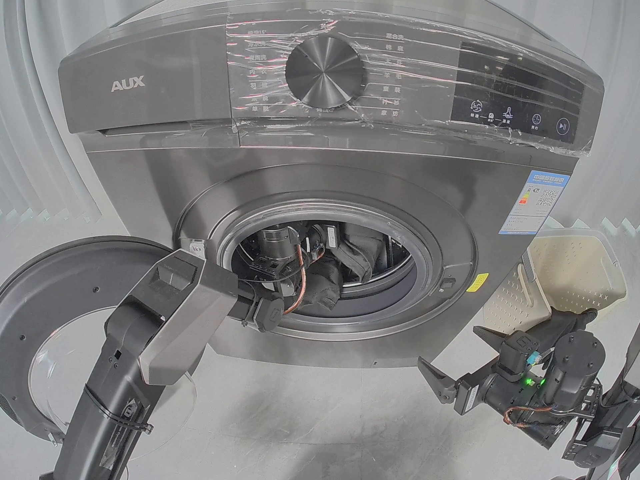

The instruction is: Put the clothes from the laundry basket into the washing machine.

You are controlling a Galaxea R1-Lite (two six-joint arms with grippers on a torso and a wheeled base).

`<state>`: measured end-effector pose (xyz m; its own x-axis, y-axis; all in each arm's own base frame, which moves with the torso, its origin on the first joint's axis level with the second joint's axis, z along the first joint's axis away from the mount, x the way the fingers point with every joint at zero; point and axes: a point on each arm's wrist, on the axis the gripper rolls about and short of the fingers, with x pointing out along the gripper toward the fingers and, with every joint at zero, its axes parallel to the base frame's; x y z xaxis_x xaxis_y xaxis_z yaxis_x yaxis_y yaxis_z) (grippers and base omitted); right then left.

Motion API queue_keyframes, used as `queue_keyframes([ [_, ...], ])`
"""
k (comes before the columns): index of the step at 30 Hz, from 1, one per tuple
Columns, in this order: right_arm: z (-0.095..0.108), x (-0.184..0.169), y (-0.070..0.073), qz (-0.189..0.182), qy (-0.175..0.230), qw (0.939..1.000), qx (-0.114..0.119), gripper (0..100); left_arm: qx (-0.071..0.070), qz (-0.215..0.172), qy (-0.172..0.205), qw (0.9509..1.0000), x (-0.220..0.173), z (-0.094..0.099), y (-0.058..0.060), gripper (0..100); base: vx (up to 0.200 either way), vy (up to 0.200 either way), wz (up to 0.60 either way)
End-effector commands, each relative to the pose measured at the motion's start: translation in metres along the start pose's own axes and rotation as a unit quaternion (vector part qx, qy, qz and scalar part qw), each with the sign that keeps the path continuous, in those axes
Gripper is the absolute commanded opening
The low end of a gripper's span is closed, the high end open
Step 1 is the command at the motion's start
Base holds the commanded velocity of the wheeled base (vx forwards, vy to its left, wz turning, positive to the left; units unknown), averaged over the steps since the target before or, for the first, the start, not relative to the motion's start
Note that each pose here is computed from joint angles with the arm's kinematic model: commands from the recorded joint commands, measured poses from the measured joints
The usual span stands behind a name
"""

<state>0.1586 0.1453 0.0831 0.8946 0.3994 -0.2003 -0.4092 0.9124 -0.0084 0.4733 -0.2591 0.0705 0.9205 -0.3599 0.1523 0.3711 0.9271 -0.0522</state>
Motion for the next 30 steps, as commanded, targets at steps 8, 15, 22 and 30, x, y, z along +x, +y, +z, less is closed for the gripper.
queue_keyframes([
  [8,0.000,0.000,0.000,0.000,0.000,1.0000,0.000,100,0.007,-0.019,0.070,0.9974,-0.025,-0.021,-0.011,100,0.000,0.000,0.00],
  [15,0.000,0.000,0.000,0.000,0.001,1.0000,0.000,100,0.026,-0.064,0.149,0.9864,-0.062,-0.035,-0.018,100,0.000,0.000,0.00],
  [22,0.000,0.000,0.000,0.000,0.001,1.0000,0.000,100,0.042,-0.065,0.165,0.9832,-0.065,-0.049,-0.016,100,0.000,0.000,0.00],
  [30,0.000,0.000,0.000,0.000,-0.001,1.0000,0.000,100,0.059,-0.064,0.184,0.9790,-0.069,-0.070,-0.011,0,0.000,0.000,0.00],
])
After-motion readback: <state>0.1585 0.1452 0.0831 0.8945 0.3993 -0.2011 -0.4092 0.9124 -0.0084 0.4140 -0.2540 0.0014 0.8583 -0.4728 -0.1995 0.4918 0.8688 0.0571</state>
